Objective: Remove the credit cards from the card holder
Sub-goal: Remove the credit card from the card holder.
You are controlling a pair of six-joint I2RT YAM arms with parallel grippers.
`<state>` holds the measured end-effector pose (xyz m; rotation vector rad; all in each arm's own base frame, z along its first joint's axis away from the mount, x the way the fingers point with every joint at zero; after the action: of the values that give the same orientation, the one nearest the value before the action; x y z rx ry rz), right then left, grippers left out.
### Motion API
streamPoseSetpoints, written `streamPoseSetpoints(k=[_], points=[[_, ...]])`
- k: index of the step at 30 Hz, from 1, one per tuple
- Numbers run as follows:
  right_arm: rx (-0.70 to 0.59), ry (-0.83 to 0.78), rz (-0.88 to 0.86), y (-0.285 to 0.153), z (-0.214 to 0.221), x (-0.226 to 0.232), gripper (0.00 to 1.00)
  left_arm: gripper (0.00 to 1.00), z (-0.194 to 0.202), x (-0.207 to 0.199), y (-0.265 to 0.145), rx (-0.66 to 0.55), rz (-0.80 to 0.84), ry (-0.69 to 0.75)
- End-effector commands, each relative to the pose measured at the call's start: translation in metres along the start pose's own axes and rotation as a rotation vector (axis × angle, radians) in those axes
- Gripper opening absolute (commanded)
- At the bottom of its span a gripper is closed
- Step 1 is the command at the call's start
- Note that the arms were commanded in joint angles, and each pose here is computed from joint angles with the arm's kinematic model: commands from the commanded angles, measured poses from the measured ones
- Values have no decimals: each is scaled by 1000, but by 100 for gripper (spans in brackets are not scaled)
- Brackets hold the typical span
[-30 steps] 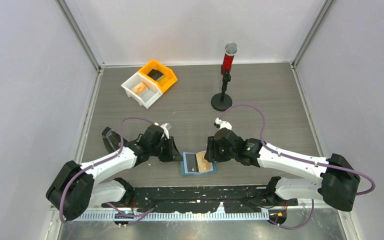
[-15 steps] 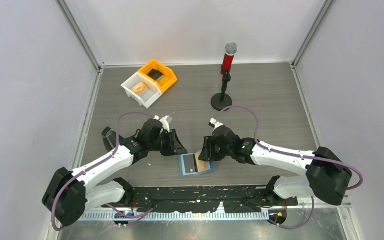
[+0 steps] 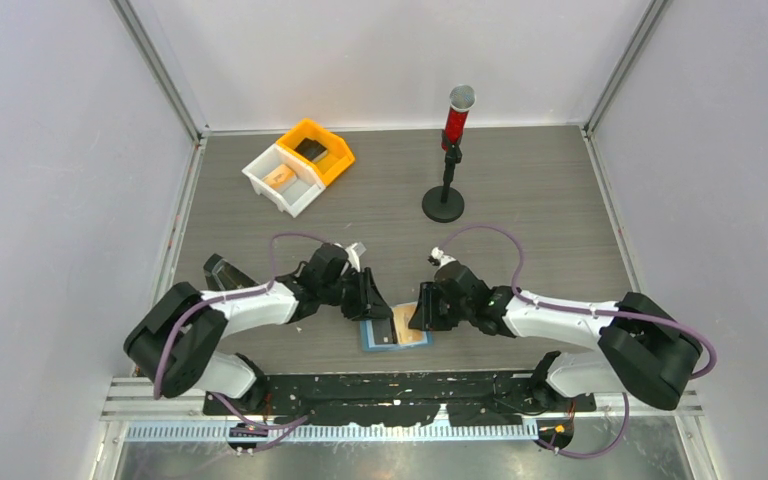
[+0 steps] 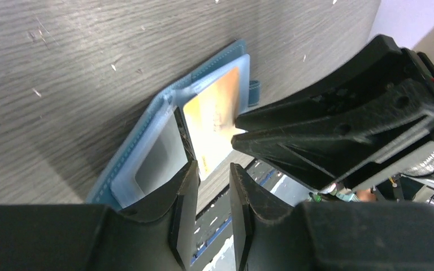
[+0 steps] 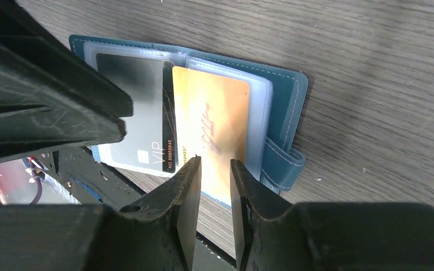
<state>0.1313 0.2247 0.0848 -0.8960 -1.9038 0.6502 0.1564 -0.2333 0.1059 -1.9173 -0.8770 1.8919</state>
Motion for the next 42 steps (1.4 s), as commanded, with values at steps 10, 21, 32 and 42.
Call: streamPoseSetpoints(k=[10,21,32,42], points=[[-50,23,-32,-2,4,-9,32,29,-7,16,29,-8,4,-14],[-50,36,-49,-1,6,-12,32,30,-9,14,35,-9,33,-12],[-51,51,-49,-2,8,-16,32,13,-7,9,35,11,89,-41],[-44,67,-19,0,10,-23,32,0,-3,6,20,5,67,-22]])
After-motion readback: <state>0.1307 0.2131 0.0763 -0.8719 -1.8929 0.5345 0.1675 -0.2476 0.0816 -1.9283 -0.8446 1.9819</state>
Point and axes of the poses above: each gripper's point midway between its finger pads, its own y axis out along the fingers, its own x axis along the line the jaws close on, z = x × y, the point moved 7 cm from there along -y, back along the fingers, and after that the axes turned 7 degrees about -y, right-handed, at the moved point
